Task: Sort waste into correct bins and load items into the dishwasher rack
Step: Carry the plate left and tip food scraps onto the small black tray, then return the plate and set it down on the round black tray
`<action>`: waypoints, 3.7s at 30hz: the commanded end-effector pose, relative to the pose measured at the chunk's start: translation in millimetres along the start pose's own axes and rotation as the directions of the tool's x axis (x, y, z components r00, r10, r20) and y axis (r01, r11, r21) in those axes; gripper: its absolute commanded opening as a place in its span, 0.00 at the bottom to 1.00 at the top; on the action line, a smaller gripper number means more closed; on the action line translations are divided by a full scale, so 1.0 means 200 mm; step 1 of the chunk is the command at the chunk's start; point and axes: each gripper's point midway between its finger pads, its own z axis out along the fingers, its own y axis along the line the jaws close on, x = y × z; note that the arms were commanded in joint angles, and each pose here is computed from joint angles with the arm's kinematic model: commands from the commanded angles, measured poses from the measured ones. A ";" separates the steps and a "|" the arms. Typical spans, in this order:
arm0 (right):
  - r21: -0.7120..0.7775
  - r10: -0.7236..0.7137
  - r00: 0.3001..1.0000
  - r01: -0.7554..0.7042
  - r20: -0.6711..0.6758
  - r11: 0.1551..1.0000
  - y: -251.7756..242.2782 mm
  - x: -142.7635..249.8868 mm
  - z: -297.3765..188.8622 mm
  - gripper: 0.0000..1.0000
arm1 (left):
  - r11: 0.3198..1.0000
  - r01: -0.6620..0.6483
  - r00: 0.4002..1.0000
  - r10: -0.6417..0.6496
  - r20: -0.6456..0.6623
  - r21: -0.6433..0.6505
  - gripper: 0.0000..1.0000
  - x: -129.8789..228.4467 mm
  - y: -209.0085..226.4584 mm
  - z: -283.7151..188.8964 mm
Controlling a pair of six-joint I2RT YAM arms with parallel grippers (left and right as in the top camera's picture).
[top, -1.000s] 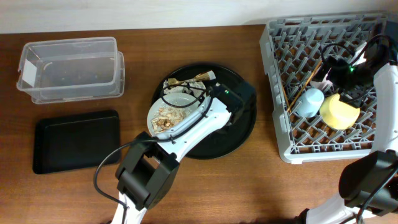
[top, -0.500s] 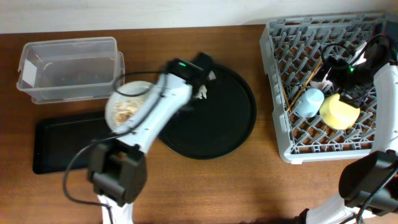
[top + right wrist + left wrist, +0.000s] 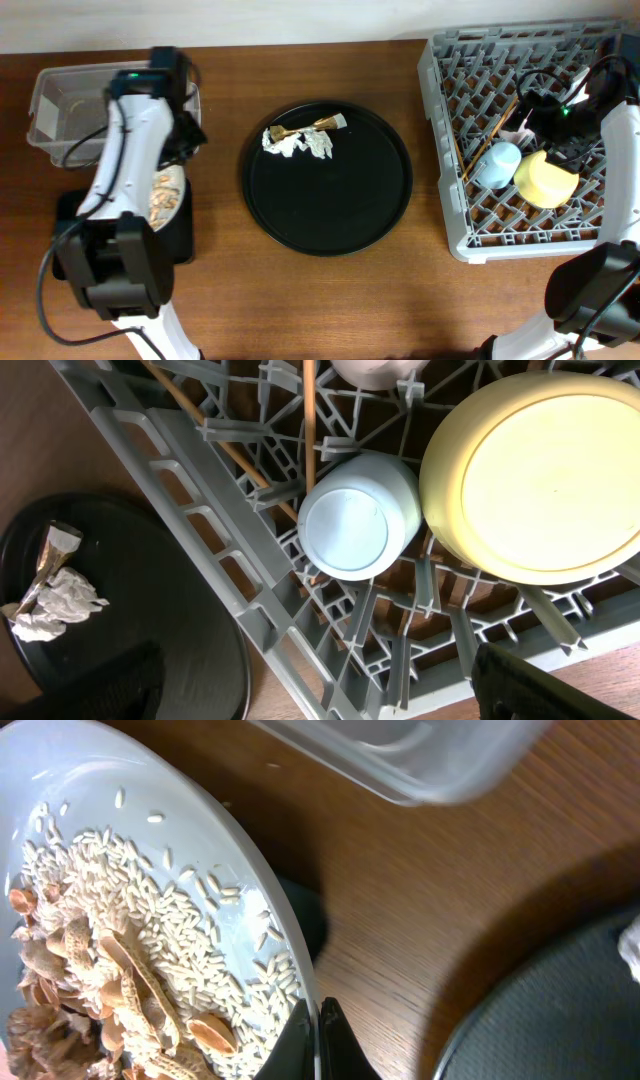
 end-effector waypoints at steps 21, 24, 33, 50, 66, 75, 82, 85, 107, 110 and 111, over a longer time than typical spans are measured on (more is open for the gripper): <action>0.000 -0.005 1.000 0.005 0.017 1.000 0.00 -0.01 -0.03 0.98 | 0.825 0.198 0.965 -0.070 -0.251 0.530 0.01 -0.10 0.15 -0.11; 0.000 -0.005 1.000 0.005 0.017 1.000 0.00 -0.01 -0.03 0.98 | 0.788 0.223 0.959 -0.072 -0.274 0.573 0.01 -0.10 0.16 -0.13; 0.000 -0.005 1.000 0.005 0.017 1.000 0.00 -0.01 -0.03 0.98 | 0.576 0.256 0.954 -0.019 -0.301 0.776 0.01 -0.12 0.24 -0.29; 0.000 -0.005 1.000 0.005 0.017 1.000 0.00 -0.01 -0.03 0.98 | 0.208 0.180 0.978 -0.144 -0.152 0.962 0.01 -0.26 0.62 -0.52; 0.000 -0.005 1.000 0.005 0.017 1.000 0.00 -0.01 -0.03 0.98 | 0.217 0.115 0.990 -0.101 -0.095 0.969 0.01 -0.21 0.61 -0.54; 0.000 -0.005 1.000 0.005 0.017 1.000 0.00 -0.01 -0.03 0.98 | 0.353 0.278 0.959 -0.054 -0.277 0.894 0.01 -0.08 0.57 -0.47; 0.000 -0.005 1.000 0.005 0.017 1.000 0.00 -0.01 -0.03 0.98 | 0.355 0.083 0.975 0.164 -0.149 0.931 0.01 0.11 0.20 -0.72; 0.000 -0.005 1.000 0.005 0.017 1.000 0.00 -0.01 -0.03 0.98 | 0.328 -0.061 0.945 0.324 -0.051 0.943 0.01 0.30 -0.02 -0.86; 0.000 -0.005 1.000 0.005 0.017 1.000 0.00 -0.01 -0.03 0.98 | 0.517 -0.751 0.634 0.739 0.228 0.411 0.01 1.34 -1.37 -0.33; 0.000 -0.005 1.000 0.005 0.017 1.000 0.00 -0.01 -0.03 0.98 | 0.507 -0.778 0.605 0.765 0.222 0.371 0.01 1.42 -1.41 -0.24; 0.000 -0.005 1.000 0.005 0.017 1.000 0.00 -0.01 -0.03 0.98 | 0.511 -0.783 0.601 0.767 0.223 0.354 0.01 1.42 -1.41 -0.22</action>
